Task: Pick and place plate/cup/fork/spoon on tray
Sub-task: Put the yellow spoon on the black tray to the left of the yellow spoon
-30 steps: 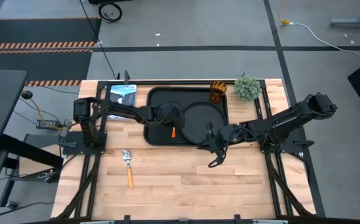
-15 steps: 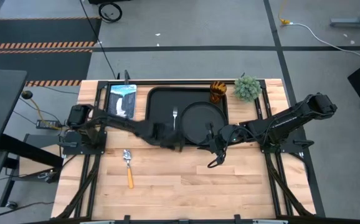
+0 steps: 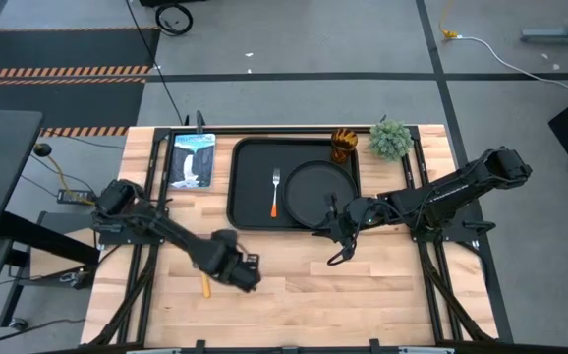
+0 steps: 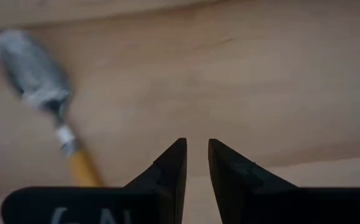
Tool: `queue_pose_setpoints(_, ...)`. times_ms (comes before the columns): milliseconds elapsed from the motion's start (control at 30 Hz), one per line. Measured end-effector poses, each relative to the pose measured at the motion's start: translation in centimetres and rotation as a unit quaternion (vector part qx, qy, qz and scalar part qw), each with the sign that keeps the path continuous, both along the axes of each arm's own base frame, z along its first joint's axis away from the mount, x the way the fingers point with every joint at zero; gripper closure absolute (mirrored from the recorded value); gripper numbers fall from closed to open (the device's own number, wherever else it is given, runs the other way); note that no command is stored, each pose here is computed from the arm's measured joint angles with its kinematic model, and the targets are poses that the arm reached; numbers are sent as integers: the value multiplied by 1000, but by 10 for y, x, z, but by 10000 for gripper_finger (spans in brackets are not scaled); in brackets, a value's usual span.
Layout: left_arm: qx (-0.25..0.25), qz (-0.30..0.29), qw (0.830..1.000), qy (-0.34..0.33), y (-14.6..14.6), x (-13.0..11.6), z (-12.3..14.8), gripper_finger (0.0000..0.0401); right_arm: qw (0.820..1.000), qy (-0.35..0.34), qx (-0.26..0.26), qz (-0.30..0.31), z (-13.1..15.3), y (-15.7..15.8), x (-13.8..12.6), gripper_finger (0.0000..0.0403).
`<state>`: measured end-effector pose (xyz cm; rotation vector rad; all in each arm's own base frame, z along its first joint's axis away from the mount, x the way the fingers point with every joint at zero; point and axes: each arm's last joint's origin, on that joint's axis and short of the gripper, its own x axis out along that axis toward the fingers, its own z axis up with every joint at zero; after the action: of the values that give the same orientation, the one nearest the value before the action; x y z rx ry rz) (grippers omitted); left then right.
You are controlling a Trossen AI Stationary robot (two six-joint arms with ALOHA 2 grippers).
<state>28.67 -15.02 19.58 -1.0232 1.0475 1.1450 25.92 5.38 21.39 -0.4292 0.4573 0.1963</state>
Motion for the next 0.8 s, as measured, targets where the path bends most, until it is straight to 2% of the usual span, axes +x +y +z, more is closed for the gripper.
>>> queue_pose_setpoints(200,-2,43,997,57,-16,-23,-1,328,1000,0,0,0,0,0,0,339)
queue_pose_setpoints(467,3,77,994,77,-23,-42,-19,334,1000,6,-2,1,-1,0,-1,339)
queue_pose_setpoints(800,11,102,991,90,-27,-59,-37,281,1000,7,-2,1,-1,0,-1,339)
